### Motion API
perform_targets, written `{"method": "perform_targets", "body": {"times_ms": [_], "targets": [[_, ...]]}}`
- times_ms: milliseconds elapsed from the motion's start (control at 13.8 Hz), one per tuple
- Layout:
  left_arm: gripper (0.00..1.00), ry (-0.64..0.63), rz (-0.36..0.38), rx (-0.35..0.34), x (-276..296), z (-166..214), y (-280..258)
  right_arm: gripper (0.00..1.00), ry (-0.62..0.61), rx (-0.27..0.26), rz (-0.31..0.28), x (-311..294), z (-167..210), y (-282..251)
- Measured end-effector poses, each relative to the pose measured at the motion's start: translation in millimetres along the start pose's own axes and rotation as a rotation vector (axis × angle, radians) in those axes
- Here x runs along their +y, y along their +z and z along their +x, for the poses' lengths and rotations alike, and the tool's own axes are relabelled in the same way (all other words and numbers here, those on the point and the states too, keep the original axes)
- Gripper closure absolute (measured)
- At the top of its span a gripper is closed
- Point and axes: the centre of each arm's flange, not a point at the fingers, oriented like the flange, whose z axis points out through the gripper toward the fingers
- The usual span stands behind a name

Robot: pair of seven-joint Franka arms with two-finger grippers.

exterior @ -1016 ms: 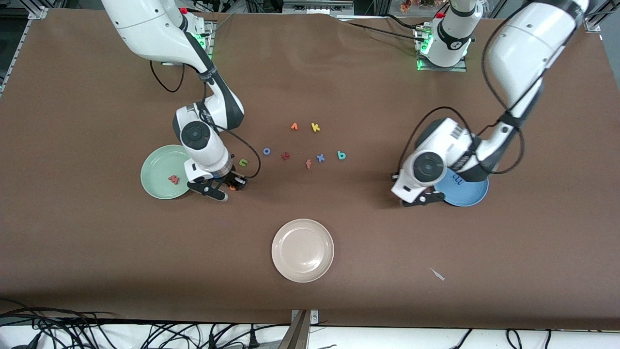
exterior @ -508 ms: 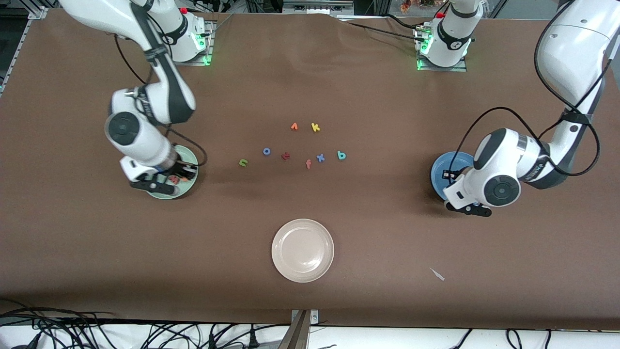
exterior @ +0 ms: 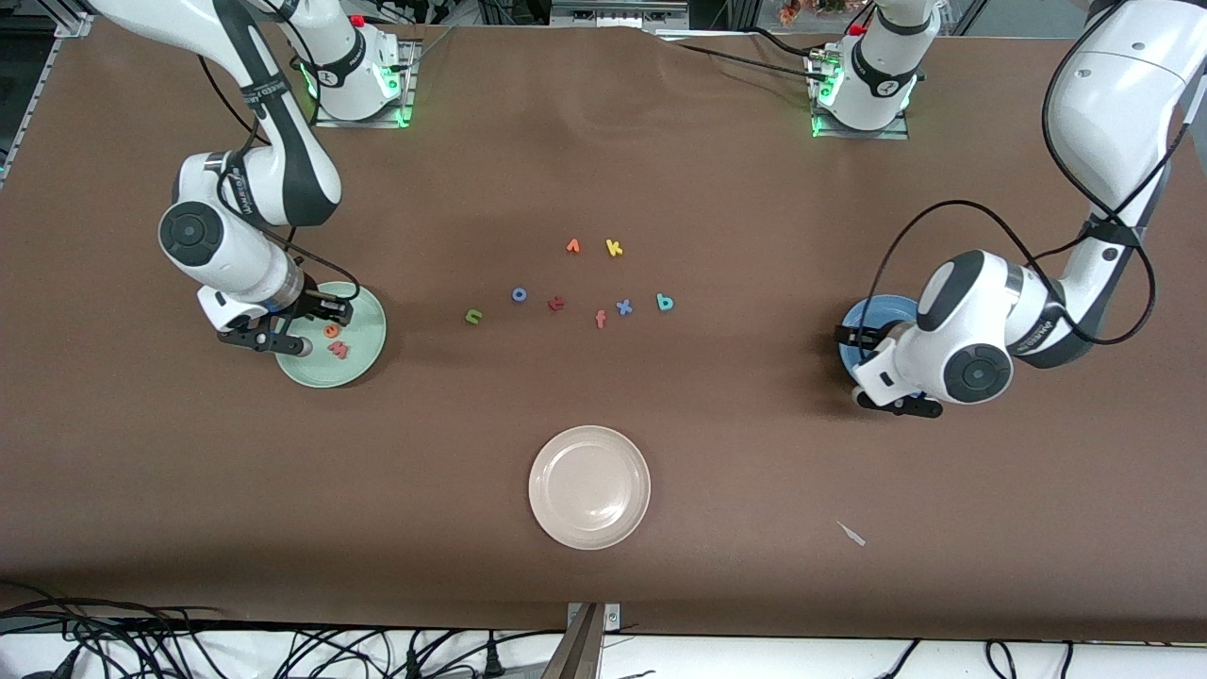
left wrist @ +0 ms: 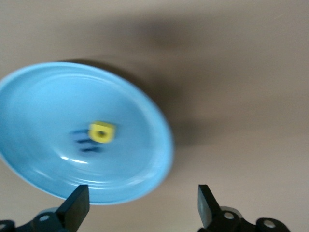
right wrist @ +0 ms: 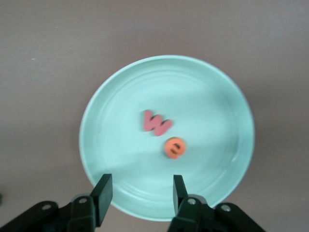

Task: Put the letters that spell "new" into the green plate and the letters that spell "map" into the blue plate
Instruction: 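Place the a on the blue plate while the right gripper places the e, then grasp the teal p with the left gripper while the right gripper grasps the c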

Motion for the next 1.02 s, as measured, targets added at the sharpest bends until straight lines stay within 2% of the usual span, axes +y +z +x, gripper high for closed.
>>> {"method": "perform_targets", "body": {"times_ms": [290,508,726,1016], "targets": [[0.0,-0.183,-0.069,0.086,97,-26,-16,0.39,0.124,0.011,0.038,-77,-31,0],[0.0,-0.297,-0.143,0.158,167,-48,11,0.37,0.205,0.015,0.067,-125,-55,10],[0.0,-0.377,-0.135,0.246,226,-72,41,0.36,0.243,0.02,0.081,-155,-72,23],[0.0,-0.403,-0.167,0.301,281,-89,65,0.36,0.231,0.029,0.109,-187,-92,53]]}}
